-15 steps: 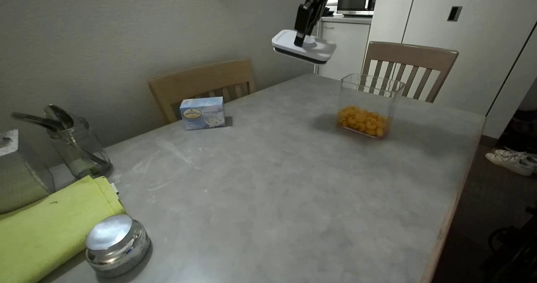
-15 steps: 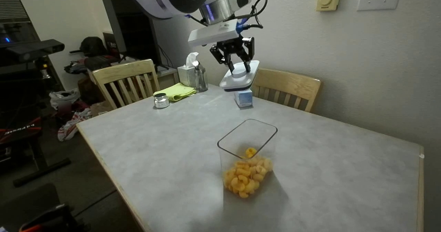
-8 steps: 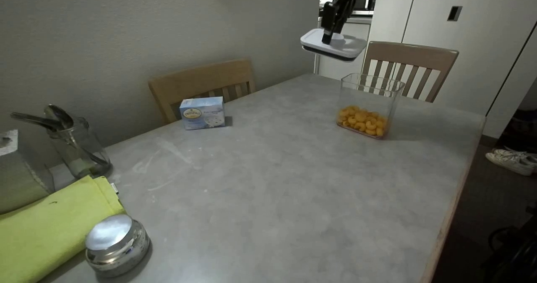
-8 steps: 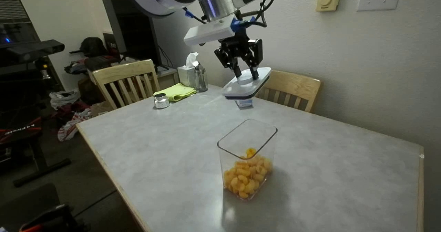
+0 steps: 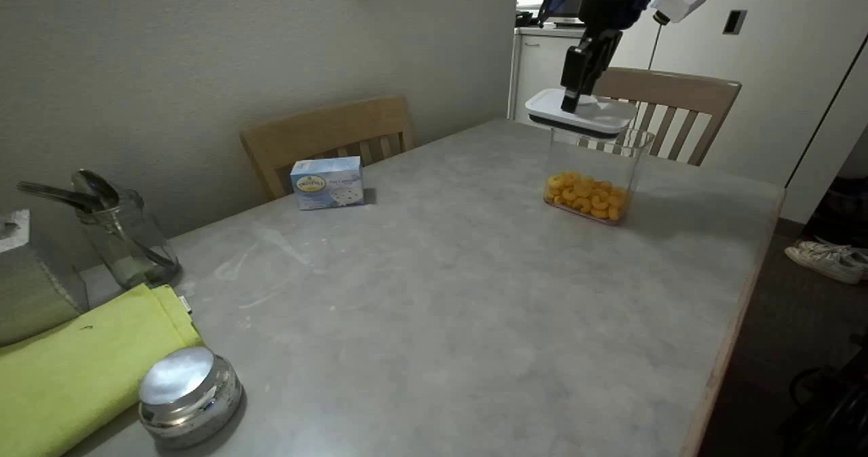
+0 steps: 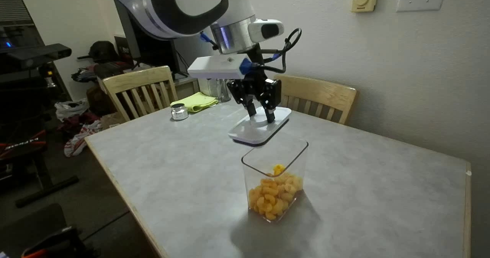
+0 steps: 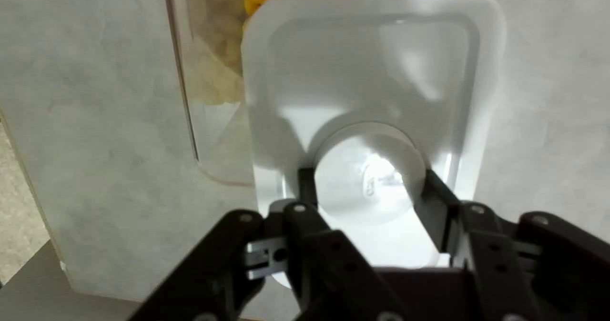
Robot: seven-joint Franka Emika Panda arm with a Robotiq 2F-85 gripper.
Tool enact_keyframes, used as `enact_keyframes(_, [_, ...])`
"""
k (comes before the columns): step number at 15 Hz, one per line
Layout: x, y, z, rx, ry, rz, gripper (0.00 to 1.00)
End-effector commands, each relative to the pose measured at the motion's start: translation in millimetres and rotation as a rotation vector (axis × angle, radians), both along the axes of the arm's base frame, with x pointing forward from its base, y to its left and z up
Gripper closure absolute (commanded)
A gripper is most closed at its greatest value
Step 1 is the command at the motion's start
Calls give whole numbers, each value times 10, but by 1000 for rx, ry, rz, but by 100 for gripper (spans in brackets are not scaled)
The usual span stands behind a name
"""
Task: Pick up the lid and place it on the container then press the button on the lid
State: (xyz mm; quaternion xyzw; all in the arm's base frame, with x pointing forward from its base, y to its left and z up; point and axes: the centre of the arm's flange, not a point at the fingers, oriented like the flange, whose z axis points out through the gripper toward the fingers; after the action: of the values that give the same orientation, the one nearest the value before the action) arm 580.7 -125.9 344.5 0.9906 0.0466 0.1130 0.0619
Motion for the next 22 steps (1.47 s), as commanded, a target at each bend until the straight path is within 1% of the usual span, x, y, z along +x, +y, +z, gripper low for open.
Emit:
enact_keyframes(1, [-348, -189, -61, 16, -9, -28, 71])
enact_keyframes(5, [-526, -418, -154, 28, -9, -82, 71])
enact_keyframes(8, [-572, -580, -191, 52, -44, -100, 71])
enact_keyframes(11, [-522, -686, -204, 79, -97, -89, 71])
enact_keyframes(15, [-434, -766, -229, 115, -148, -56, 71])
enact_keyframes(19, [-378, -757, -295, 149, -166, -19, 71])
enact_keyframes(22, [-366, -772, -363, 151, -161, -4, 71])
